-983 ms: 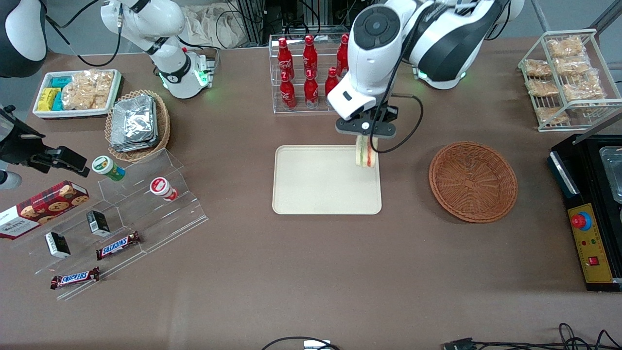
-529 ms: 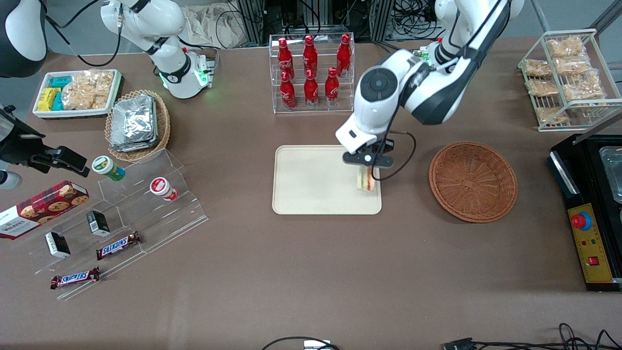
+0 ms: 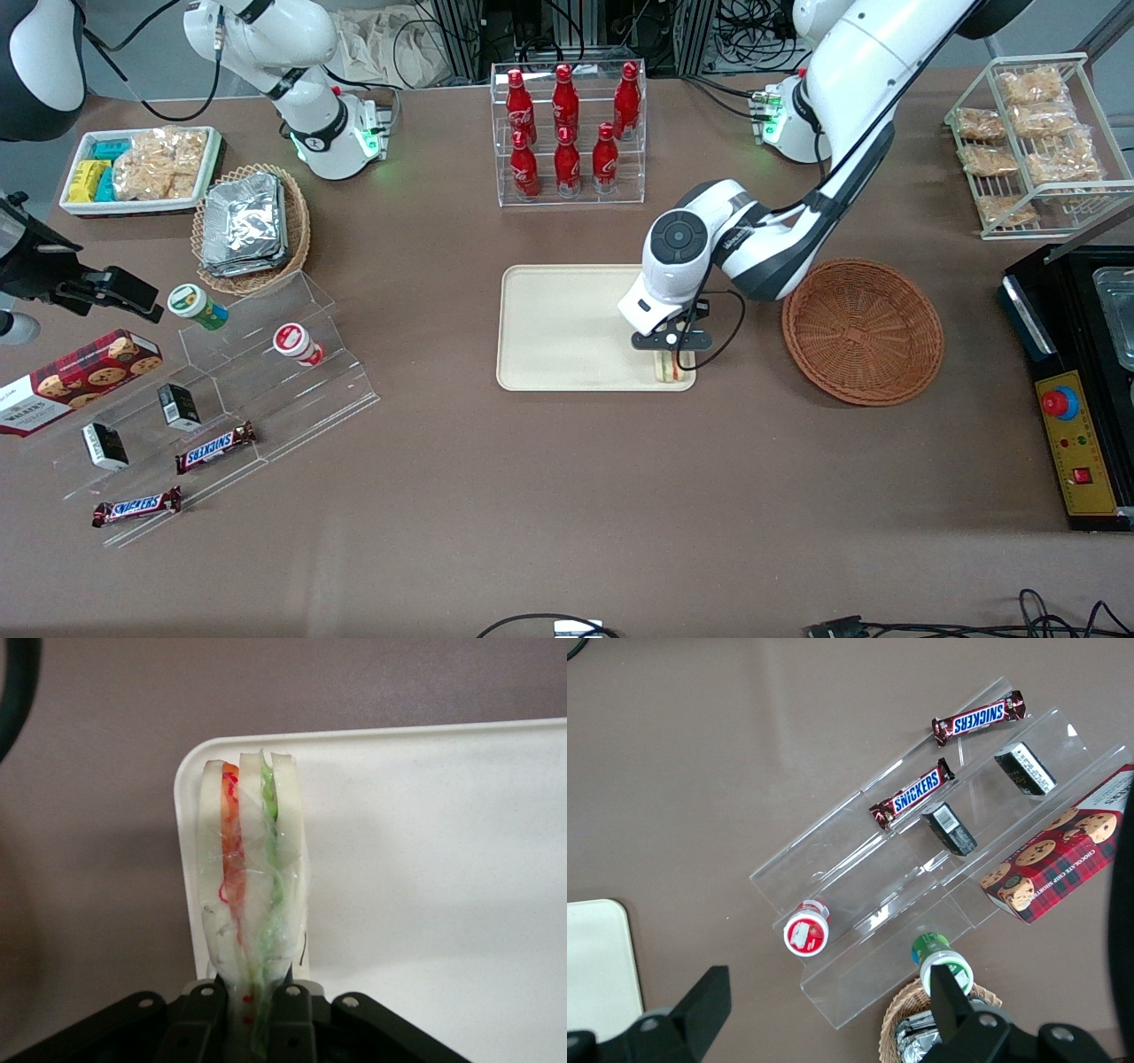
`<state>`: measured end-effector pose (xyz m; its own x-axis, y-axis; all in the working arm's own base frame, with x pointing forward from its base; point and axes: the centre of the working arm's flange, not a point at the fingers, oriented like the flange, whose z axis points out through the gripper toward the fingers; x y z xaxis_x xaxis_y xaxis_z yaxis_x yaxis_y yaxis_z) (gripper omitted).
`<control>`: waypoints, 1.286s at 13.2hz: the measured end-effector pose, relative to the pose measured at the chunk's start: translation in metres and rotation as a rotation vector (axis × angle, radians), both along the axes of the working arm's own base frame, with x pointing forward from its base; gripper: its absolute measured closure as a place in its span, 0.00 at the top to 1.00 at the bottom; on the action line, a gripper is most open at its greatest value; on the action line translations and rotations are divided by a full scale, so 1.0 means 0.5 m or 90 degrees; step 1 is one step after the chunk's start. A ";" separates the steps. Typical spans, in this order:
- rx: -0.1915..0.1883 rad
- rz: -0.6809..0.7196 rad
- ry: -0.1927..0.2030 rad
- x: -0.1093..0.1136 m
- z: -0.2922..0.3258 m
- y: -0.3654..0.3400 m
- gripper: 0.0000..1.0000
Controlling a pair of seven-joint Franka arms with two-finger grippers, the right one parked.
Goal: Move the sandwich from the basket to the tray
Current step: 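Set the sandwich on the tray and open the left gripper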
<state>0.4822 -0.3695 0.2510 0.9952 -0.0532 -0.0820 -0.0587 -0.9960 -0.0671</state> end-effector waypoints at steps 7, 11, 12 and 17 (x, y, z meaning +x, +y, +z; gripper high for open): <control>-0.003 0.020 -0.002 -0.001 -0.002 -0.007 0.52; 0.004 0.025 -0.002 0.002 0.009 -0.008 0.96; 0.009 0.026 -0.005 0.006 0.022 -0.007 1.00; 0.058 0.054 -0.031 0.024 0.180 0.013 1.00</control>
<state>0.4942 -0.3629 0.3412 0.9987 0.0373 -0.0344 0.0314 -0.9868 -0.1586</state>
